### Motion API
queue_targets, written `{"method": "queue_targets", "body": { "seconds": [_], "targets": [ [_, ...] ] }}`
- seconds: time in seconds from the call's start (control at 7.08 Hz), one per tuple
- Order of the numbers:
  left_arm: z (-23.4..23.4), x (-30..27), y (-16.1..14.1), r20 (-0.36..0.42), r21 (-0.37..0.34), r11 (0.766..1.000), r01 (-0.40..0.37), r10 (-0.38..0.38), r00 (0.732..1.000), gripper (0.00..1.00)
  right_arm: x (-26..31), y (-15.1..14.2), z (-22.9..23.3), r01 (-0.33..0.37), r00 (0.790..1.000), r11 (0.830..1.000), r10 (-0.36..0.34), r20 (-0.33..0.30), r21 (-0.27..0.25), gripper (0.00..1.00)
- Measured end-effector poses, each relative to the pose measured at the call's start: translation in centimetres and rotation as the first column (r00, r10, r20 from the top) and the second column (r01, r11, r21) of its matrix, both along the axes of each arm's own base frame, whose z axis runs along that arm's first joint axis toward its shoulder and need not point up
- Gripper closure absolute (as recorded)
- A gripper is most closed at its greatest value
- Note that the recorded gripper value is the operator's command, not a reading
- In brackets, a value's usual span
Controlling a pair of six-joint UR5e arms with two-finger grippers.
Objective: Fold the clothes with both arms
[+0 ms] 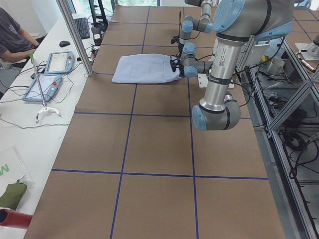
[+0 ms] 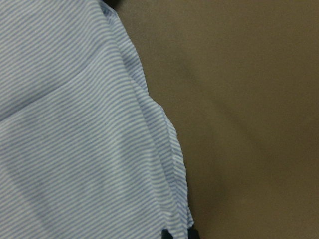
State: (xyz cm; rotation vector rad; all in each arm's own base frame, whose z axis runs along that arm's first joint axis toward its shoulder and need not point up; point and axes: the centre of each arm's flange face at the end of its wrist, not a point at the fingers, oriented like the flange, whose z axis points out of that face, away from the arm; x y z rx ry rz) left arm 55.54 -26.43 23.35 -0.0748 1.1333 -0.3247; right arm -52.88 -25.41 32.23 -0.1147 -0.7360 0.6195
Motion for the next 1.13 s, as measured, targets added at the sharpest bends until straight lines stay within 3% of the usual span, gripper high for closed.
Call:
{"method": "queue_targets", "body": {
  "seconds": [0.71, 1.13],
  "targets": [
    [-0.5, -0.3, -0.1, -0.011, 0.002, 1.0, 0.002, -0.002, 1.0, 1.0, 0.4, -1.1, -1.5, -0.02, 0.999, 1.0, 0.02, 0.029, -0.003, 1.0],
    [-1.7, -1.8, 0.1, -0.033, 0.004, 1.0, 0.0, 0.001, 0.999, 1.0, 1.9, -0.2, -3.1, 0.04, 0.996, 0.998, -0.037, 0.084, -0.042, 1.0]
  ]
}}
